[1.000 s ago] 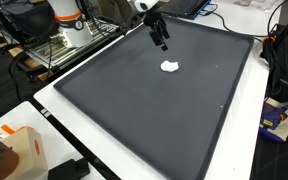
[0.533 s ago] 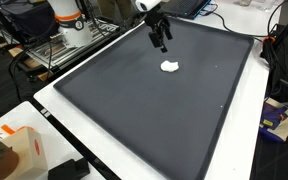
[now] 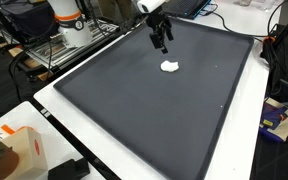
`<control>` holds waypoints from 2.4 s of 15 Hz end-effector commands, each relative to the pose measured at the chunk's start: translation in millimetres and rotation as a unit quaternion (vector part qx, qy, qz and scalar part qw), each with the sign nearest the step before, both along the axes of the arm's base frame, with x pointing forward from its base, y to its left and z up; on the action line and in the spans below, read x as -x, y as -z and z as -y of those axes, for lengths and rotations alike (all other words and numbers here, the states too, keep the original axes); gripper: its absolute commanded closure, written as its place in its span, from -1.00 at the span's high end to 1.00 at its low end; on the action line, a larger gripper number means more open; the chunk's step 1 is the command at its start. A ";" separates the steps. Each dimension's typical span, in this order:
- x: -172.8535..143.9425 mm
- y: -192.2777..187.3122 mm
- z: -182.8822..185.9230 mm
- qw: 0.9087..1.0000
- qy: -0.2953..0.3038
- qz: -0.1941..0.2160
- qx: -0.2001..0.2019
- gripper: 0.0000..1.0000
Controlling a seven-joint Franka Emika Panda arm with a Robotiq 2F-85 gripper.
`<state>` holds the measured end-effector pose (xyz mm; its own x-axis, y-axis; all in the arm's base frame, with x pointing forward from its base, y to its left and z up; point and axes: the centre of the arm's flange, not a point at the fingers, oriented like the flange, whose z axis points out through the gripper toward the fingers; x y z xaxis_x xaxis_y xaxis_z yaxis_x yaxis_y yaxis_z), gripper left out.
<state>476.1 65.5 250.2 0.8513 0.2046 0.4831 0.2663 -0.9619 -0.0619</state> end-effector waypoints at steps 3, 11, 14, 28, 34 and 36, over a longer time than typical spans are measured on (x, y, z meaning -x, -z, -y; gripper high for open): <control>-12.6 -16.9 -9.3 0.999 0.036 -0.041 0.002 1.00; -28.0 -49.6 -7.4 0.994 0.077 -0.067 0.046 1.00; -38.2 -73.3 -9.9 0.993 0.064 -0.084 0.043 1.00; -50.1 -55.7 -7.4 0.989 0.082 -0.093 0.081 1.00; -74.2 -65.1 -23.2 0.980 0.087 -0.140 0.112 1.00; -87.3 -72.1 -29.8 0.976 0.095 -0.151 0.122 1.00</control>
